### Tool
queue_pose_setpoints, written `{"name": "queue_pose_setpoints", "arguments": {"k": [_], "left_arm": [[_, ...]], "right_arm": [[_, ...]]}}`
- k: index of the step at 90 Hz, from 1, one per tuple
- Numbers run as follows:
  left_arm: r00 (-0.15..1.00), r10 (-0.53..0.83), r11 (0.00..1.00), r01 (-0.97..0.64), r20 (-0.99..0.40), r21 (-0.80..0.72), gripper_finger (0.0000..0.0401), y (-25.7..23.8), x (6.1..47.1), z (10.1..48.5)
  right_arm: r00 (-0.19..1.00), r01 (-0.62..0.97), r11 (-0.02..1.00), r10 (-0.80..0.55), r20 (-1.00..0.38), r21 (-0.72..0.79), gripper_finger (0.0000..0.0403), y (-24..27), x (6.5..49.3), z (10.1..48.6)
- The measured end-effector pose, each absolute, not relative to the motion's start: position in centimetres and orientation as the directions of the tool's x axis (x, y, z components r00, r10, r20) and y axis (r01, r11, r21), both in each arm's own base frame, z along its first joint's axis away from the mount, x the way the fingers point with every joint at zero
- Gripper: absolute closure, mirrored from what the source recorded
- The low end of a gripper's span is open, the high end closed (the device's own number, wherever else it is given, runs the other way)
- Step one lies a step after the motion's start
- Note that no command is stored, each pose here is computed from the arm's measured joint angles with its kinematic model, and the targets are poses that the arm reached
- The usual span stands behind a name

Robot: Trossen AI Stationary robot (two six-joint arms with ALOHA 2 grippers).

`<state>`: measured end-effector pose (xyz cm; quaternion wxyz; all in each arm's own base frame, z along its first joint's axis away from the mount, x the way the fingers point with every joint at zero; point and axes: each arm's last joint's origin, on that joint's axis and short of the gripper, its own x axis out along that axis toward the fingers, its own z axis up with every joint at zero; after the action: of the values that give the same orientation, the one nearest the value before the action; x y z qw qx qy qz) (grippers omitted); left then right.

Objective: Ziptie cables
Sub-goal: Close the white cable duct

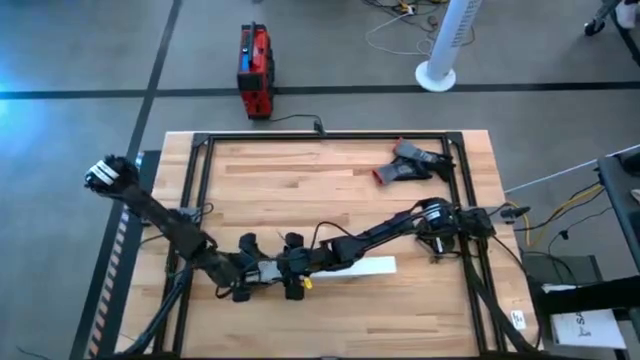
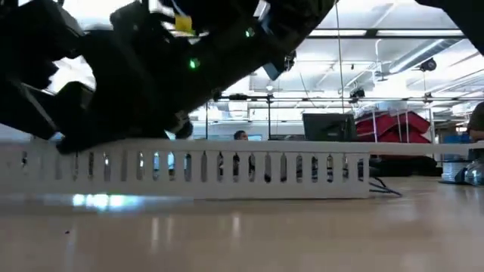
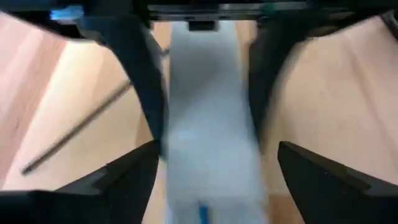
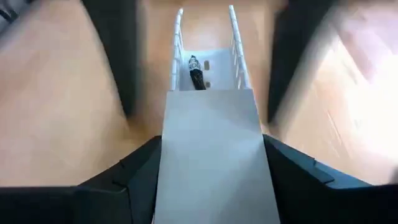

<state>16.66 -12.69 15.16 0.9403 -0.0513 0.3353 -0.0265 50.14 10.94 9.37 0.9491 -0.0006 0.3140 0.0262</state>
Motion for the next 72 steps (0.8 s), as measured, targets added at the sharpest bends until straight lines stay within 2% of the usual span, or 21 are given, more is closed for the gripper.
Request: {"name": "queue_pose_setpoints", "arguments": {"k": [15,34,58,72], "left_arm": [[0.761,-0.074,0.991,-0.014,-0.645,-0.129,0.009,-13.5,15.5,14.2],[0.773,0.021,0.998,-0.048,-0.634,-0.026,0.009,-14.0,15.1,13.1],[0.78,0.034,0.999,-0.022,-0.625,0.027,0.009,-13.8,15.1,15.4],[0.765,0.078,0.997,-0.065,-0.64,0.043,0.009,-13.2,14.5,16.2]], "right_arm": [[0.797,-0.042,0.999,0.05,-0.602,0.027,0.0175,10.9,50.1,9.3],[0.792,-0.034,0.999,0.046,-0.609,0.031,0.0182,10.8,50.1,9.2],[0.791,-0.043,0.999,0.048,-0.61,0.023,0.0177,10.8,50.0,9.2],[0.79,-0.045,0.999,0.051,-0.61,0.025,0.0182,10.8,50.0,9.2]]}}
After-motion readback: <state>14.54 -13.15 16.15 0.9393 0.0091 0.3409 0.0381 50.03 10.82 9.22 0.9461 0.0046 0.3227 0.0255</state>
